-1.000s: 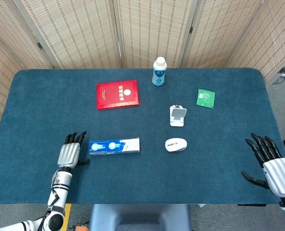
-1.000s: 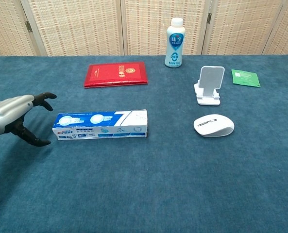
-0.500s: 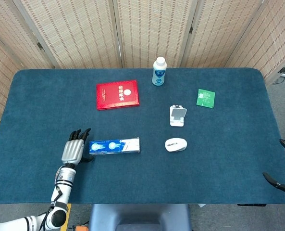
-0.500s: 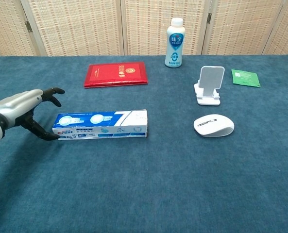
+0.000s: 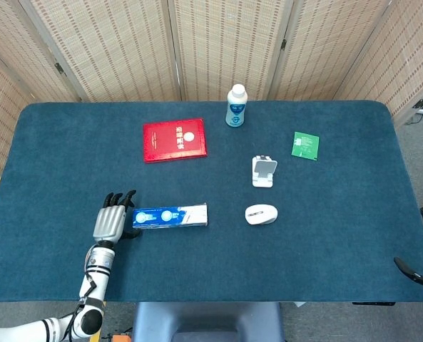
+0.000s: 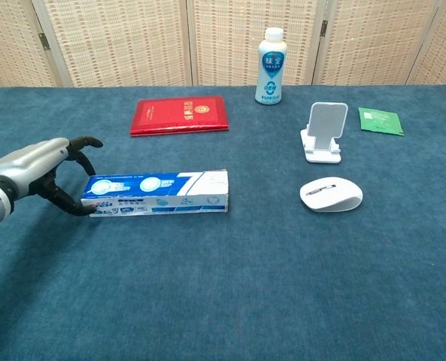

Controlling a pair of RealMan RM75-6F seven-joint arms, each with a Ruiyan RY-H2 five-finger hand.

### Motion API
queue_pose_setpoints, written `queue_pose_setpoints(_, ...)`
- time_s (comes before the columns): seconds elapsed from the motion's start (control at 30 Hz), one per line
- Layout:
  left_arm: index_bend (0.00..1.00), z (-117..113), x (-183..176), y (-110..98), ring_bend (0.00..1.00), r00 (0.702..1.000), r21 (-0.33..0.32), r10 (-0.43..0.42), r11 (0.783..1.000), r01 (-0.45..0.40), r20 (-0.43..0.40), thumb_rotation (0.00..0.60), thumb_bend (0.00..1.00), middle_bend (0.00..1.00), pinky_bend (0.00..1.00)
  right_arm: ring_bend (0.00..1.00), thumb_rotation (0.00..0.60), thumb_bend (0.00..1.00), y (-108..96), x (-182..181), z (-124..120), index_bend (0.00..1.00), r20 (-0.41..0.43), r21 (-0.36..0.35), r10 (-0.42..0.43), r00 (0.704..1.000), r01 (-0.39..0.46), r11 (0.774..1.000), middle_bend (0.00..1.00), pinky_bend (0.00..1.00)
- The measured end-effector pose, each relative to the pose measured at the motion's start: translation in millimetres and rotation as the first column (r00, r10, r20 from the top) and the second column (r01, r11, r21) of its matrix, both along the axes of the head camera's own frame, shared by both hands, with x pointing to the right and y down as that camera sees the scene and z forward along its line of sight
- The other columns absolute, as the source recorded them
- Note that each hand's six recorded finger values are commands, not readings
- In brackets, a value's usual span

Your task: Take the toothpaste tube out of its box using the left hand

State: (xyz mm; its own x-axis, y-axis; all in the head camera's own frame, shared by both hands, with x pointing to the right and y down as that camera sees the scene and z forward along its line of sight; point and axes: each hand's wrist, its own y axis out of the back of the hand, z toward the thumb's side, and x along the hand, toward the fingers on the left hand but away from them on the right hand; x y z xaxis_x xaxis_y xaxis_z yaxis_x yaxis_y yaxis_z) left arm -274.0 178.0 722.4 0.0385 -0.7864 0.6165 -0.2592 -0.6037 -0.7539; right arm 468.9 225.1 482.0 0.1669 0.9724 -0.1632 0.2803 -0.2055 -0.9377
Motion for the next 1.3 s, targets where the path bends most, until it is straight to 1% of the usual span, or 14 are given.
queue_pose_setpoints(0.13,0.15,1.4,-0.1,1.6,0.17,1.000,0.001,-0.006,1.000,0.006,-0.017,0.600,0.21,0.38,0.01,0.00,0.600,0.23,0.1,-0.7,0.8,0.00,-0.001,-0.002,0.000,1.000,0.000,1.000,0.00,0.00)
queue_pose_setpoints(0.27,0.19,1.8,-1.3,0.7,0.22,1.000,0.013,-0.006,1.000,0.007,-0.015,0.600,0.21,0.40,0.12,0.00,0.600,0.23,-0.1,-0.8,0.8,0.00,-0.001,0.001,0.004,1.000,-0.004,1.000,0.00,0.00)
queue_pose_setpoints(0.4,0.26,2.1,-0.5,0.3,0.28,0.999,0.018,-0.015,1.000,0.015,-0.036,0.600,0.22,0.44,0.16,0.00,0.600,0.23,-0.3,-0.6,1.0,0.00,-0.002,0.004,0.006,1.000,-0.006,1.000,0.00,0.00)
queue_pose_setpoints(0.5,0.29,3.4,-1.1,-0.1,0.31,0.999,0.025,-0.021,0.999,0.022,-0.049,0.600,0.22,0.47,0.18,0.00,0.600,0.23,-0.3,-1.1,1.0,0.00,-0.002,0.004,0.006,1.000,-0.006,1.000,0.00,0.00)
queue_pose_setpoints(0.7,0.32,5.0,-3.7,1.0,0.34,0.998,0.027,-0.029,0.999,0.031,-0.063,0.600,0.22,0.51,0.21,0.00,0.600,0.23,-0.4,-0.1,0.8,0.00,-0.001,0.005,0.011,1.000,-0.011,1.000,0.00,0.00)
queue_pose_setpoints(0.97,0.37,-2.9,-19.9,0.2,0.40,0.998,0.040,-0.022,0.999,0.025,-0.061,0.600,0.23,0.55,0.26,0.00,0.600,0.23,-0.3,-2.3,2.8,0.00,-0.010,-0.001,0.005,1.000,-0.005,1.000,0.00,0.00)
queue_pose_setpoints(1.1,0.38,-10.3,-29.5,-0.2,0.40,0.999,0.038,0.002,0.999,0.000,-0.048,0.600,0.25,0.55,0.26,0.00,0.600,0.23,1.2,-6.3,4.5,0.00,-0.023,-0.005,-0.007,1.000,0.007,1.000,0.00,0.00)
queue_pose_setpoints(1.2,0.38,-19.6,-34.1,-0.7,0.40,0.999,0.041,0.042,0.998,-0.040,-0.031,0.600,0.26,0.55,0.26,0.00,0.600,0.23,2.0,-9.3,6.8,0.00,-0.034,-0.013,-0.014,0.999,0.013,1.000,0.00,0.00)
queue_pose_setpoints(1.3,0.38,-33.3,-36.7,-3.5,0.40,0.995,0.063,0.097,0.993,-0.096,-0.001,0.600,0.26,0.56,0.26,0.00,0.600,0.23,2.5,-12.9,10.6,0.00,-0.045,-0.029,-0.024,0.999,0.023,0.999,0.00,0.00)
